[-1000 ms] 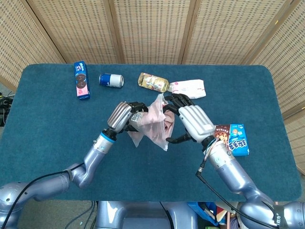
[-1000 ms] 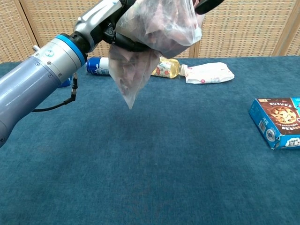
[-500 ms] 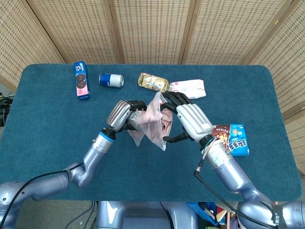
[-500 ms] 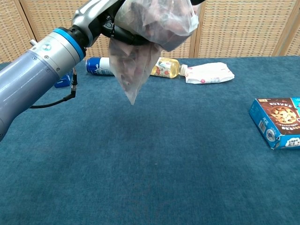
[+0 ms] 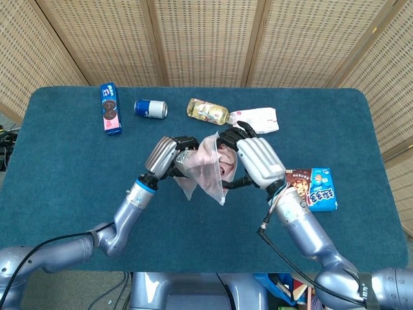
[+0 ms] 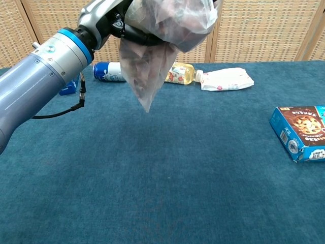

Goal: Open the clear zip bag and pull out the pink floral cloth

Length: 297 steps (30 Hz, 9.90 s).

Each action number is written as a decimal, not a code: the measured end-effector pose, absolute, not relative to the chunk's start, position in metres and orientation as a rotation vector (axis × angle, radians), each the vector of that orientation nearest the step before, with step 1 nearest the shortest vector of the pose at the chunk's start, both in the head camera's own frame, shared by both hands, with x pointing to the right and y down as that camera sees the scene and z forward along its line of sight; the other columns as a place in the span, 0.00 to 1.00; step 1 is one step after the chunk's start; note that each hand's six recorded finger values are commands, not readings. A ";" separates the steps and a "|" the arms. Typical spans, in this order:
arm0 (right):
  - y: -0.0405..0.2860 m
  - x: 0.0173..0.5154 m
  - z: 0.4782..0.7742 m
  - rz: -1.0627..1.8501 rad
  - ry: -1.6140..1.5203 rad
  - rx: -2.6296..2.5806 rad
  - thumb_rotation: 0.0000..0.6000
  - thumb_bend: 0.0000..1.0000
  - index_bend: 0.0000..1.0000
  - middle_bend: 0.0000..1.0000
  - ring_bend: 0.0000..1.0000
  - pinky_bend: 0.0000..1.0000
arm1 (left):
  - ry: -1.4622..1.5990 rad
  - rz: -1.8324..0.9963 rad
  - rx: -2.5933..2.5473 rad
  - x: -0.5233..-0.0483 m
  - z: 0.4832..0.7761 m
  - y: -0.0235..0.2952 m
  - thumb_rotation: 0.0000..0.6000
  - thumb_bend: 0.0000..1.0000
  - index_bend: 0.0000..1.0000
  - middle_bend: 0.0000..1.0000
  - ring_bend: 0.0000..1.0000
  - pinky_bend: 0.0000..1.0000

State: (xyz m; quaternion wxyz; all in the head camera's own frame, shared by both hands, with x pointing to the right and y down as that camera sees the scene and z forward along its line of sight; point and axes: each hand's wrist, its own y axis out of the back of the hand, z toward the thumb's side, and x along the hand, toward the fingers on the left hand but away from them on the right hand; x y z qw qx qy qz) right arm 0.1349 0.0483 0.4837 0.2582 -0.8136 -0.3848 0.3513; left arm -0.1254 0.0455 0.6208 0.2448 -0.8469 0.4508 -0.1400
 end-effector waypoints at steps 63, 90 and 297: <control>0.043 0.131 0.475 0.829 -1.165 -2.107 1.00 0.71 0.75 0.50 0.40 0.23 | 1.304 -0.409 -2.352 -0.128 0.619 0.042 1.00 0.39 0.71 0.57 0.55 0.67; 0.044 0.135 0.473 0.788 -1.184 -2.099 1.00 0.81 0.78 0.53 0.42 0.23 | 1.227 -0.466 -2.352 -0.132 0.627 0.046 1.00 0.38 0.14 0.01 0.12 0.33; 0.041 0.182 0.490 0.884 -1.068 -2.116 1.00 0.82 0.79 0.52 0.42 0.23 | 0.731 -1.302 -2.111 -0.322 0.682 0.037 1.00 0.69 0.77 0.09 0.00 0.00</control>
